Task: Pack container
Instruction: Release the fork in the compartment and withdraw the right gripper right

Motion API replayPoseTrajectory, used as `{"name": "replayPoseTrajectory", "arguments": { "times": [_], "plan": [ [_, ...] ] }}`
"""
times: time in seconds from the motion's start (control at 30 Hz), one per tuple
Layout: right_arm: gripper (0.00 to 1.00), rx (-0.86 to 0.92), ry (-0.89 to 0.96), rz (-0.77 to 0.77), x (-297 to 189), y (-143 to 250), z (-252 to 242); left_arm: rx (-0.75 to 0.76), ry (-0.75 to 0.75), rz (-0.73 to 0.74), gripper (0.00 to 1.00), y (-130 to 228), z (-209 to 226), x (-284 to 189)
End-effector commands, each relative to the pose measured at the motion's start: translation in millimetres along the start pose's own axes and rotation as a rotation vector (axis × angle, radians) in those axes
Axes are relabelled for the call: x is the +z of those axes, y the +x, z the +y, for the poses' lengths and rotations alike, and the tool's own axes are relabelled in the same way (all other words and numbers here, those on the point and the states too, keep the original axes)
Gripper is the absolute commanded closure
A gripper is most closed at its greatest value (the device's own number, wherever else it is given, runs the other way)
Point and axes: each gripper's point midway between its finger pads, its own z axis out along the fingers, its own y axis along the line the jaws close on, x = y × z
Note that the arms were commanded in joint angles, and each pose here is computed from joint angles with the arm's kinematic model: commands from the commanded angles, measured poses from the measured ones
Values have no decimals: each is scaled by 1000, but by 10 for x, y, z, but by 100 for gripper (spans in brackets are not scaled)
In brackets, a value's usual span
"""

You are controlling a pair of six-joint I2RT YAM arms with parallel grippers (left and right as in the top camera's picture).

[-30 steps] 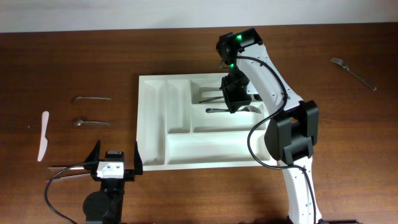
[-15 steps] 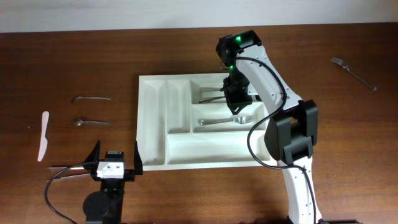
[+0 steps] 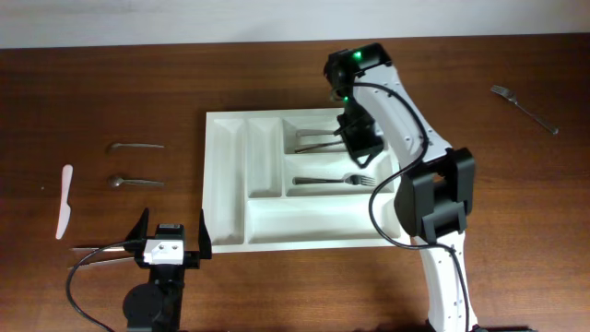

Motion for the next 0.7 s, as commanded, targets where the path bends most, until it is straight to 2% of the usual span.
{"name": "replayPoseTrajectory", "arguments": {
  "times": [0.0, 0.07, 0.13, 0.23, 0.33, 0.4, 0.67],
  "plan": [
    [30, -67, -151, -200, -546, -735, 34, 12, -13, 5, 1, 18, 25, 1],
    [12, -98, -212, -338, -874, -1175, 2, 12, -13, 5, 1, 18, 25, 1],
    [1, -173, -250, -492, -1227, -1609, -56, 12, -13, 5, 1, 18, 25, 1],
    [1, -370, -260, -699, -1728, -2169, -137, 12, -13, 5, 1, 18, 25, 1],
    [1, -734, -246, -810, -2040, -2516, -122, 12, -13, 5, 1, 18, 25, 1],
    [1, -934, -280, -784, -2032, -2560, -107, 12, -13, 5, 1, 18, 25, 1],
    [1, -843, -540, -542, -1798, -2870, -270, 12, -12, 5, 1, 18, 24, 1]
  ]
}}
